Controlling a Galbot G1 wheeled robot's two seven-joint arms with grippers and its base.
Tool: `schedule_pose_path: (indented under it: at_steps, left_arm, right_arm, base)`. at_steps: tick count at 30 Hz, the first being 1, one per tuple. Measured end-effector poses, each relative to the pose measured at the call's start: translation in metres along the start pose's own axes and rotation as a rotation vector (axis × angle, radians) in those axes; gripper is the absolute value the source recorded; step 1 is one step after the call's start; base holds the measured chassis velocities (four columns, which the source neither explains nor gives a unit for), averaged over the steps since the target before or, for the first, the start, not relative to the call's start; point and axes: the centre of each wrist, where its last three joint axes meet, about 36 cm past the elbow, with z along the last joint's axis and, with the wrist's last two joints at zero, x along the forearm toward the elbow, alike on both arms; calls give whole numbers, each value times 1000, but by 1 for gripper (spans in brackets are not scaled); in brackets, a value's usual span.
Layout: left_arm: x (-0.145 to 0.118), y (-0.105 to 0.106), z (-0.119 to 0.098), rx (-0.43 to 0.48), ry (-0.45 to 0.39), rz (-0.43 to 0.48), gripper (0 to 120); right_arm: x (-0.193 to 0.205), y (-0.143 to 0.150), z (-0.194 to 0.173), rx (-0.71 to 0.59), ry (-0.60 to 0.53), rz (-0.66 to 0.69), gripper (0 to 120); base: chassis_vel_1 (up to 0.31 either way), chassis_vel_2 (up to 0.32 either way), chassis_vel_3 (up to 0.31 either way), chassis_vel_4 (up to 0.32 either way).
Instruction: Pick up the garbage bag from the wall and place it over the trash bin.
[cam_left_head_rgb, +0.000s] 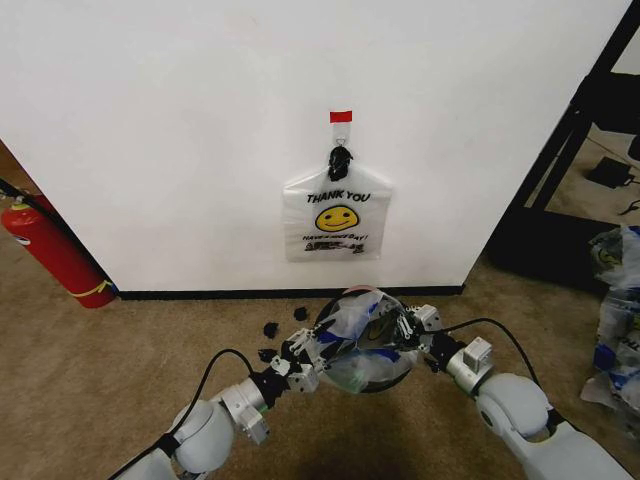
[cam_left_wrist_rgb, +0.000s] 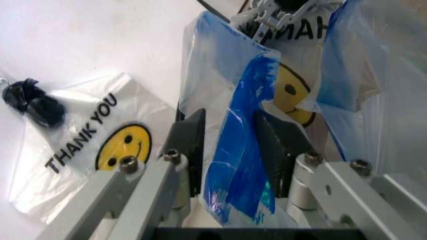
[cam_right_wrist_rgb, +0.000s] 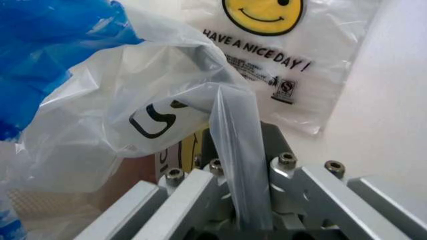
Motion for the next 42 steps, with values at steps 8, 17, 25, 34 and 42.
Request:
schedule_pose_path:
  at_steps: [8,17,25,34,42]
  left_arm:
    - [-4,-5,-6,22,-15,5,8]
    - [-8,-1,-17,112,-16,-44,0]
    - [-7,6,-20,140,1,-61,0]
    - [-7,7,-20,139,1,-62,0]
    - [-7,7,-20,138,1,-61,0]
  right_arm:
    - [0,1,0,-12,-4,3,1]
    - [1,-1,6,-28,7,3,1]
    - [2,-7,10,-28,3,-13,1]
    - [2,-7,10,-28,2,-13,1]
    - [2,-7,10,-28,2,-12,1]
  base:
    - [0,0,0,0]
    - [0,0,0,0]
    - [0,0,0,0]
    - [0,0,0,0]
    - [0,0,0,0]
